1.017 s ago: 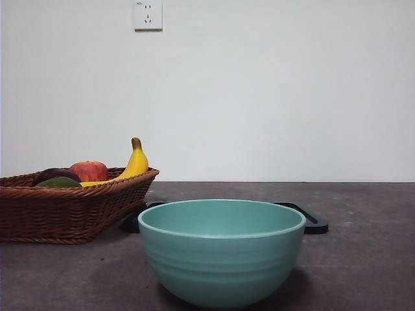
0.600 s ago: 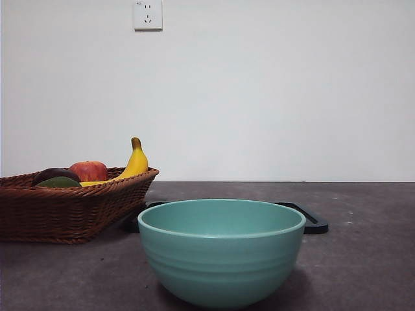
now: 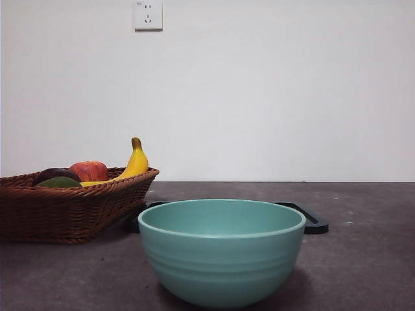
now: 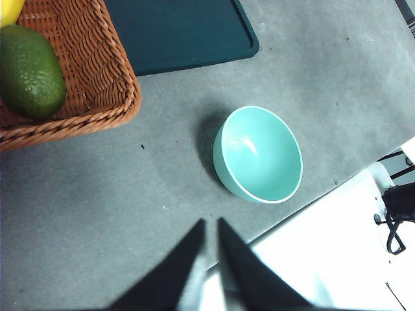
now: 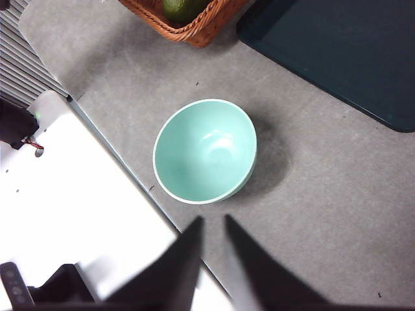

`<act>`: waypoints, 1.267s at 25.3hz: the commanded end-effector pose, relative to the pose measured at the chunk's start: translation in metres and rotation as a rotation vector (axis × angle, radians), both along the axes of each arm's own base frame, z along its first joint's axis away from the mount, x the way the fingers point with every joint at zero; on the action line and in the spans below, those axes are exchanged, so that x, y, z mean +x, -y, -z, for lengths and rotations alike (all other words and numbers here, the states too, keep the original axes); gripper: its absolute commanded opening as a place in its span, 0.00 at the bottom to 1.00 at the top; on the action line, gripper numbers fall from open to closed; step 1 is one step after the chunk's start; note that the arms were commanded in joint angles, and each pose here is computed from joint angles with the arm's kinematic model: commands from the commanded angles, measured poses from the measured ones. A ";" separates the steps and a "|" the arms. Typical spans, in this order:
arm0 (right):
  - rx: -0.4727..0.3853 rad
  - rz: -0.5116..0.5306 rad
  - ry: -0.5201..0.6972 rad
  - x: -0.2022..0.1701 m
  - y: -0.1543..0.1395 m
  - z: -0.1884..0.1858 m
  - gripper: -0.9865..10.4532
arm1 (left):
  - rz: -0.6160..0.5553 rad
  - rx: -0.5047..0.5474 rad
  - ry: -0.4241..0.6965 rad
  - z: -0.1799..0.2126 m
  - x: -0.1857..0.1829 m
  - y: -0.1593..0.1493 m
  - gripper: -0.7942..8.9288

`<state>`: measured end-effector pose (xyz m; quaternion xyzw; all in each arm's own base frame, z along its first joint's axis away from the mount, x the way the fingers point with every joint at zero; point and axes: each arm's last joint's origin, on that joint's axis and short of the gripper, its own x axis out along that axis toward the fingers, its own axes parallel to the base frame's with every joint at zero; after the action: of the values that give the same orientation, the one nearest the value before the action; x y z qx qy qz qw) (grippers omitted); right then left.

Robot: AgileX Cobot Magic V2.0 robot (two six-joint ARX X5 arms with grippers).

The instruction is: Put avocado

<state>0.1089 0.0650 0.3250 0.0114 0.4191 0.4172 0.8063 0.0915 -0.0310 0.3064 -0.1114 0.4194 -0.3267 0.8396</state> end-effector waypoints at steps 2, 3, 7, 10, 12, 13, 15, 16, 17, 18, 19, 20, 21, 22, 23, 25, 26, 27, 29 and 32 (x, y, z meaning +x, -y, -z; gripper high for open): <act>0.012 0.000 0.012 0.001 -0.001 -0.005 0.38 | 0.005 -0.007 0.028 -0.006 0.001 0.001 0.44; 0.013 0.002 0.010 0.001 -0.001 -0.005 0.42 | 0.002 -0.009 0.028 -0.006 0.001 0.001 0.49; 0.013 0.002 0.010 0.001 -0.001 -0.005 0.44 | -0.016 0.003 0.024 -0.006 0.003 0.000 0.58; 0.014 0.004 0.009 0.001 -0.001 -0.005 0.44 | -0.049 0.016 0.024 -0.006 0.010 0.001 0.57; 0.014 0.004 0.008 0.001 -0.001 -0.005 0.44 | -0.058 0.022 0.030 -0.005 0.017 0.002 0.57; 0.014 0.004 0.008 0.001 -0.001 -0.005 0.44 | -0.064 0.022 0.030 -0.005 0.021 0.002 0.57; 0.014 0.004 0.008 0.001 -0.001 -0.005 0.44 | -0.081 0.029 0.032 -0.004 0.031 0.003 0.56; 0.014 0.005 0.007 0.001 -0.001 -0.005 0.44 | -0.086 0.036 0.034 -0.003 0.036 0.004 0.56; 0.015 0.006 0.006 0.001 -0.001 -0.005 0.44 | -0.092 0.046 0.035 -0.002 0.042 0.006 0.56; 0.015 0.007 0.005 0.001 -0.001 -0.005 0.44 | -0.096 0.057 0.036 0.000 0.048 0.007 0.56; 0.015 0.008 0.004 0.001 -0.001 -0.005 0.44 | -0.103 0.071 0.035 0.001 0.053 0.008 0.56; 0.016 0.009 0.003 0.001 -0.001 -0.005 0.44 | -0.114 0.092 0.031 0.003 0.060 0.010 0.56; 0.016 0.009 0.003 0.001 -0.001 -0.005 0.44 | -0.129 0.118 0.028 0.004 0.067 0.011 0.56; 0.016 0.009 0.003 0.001 -0.001 -0.005 0.44 | -0.139 0.138 0.025 0.005 0.072 0.013 0.56; 0.016 0.009 0.003 0.001 -0.001 -0.005 0.44 | -0.152 0.164 0.019 0.007 0.079 0.015 0.56; 0.016 0.009 0.003 0.001 -0.001 -0.005 0.44 | -0.172 0.209 0.011 0.009 0.092 0.018 0.56; 0.016 0.009 0.003 0.001 -0.001 -0.005 0.44 | -0.182 0.233 0.006 0.011 0.099 0.020 0.56; 0.016 0.009 0.003 0.001 -0.001 -0.005 0.44 | -0.190 0.254 0.003 0.012 0.105 0.022 0.56; 0.016 0.009 0.003 0.001 -0.001 -0.005 0.44 | -0.203 0.293 -0.010 0.016 0.117 0.026 0.56; 0.016 0.009 0.003 0.001 -0.001 -0.005 0.44 | -0.208 0.343 -0.031 0.023 0.134 0.033 0.56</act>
<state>0.1090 0.0651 0.3250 0.0186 0.4228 0.4134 0.8062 0.2184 -0.0610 0.2797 -0.0208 0.4737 -0.1605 0.8657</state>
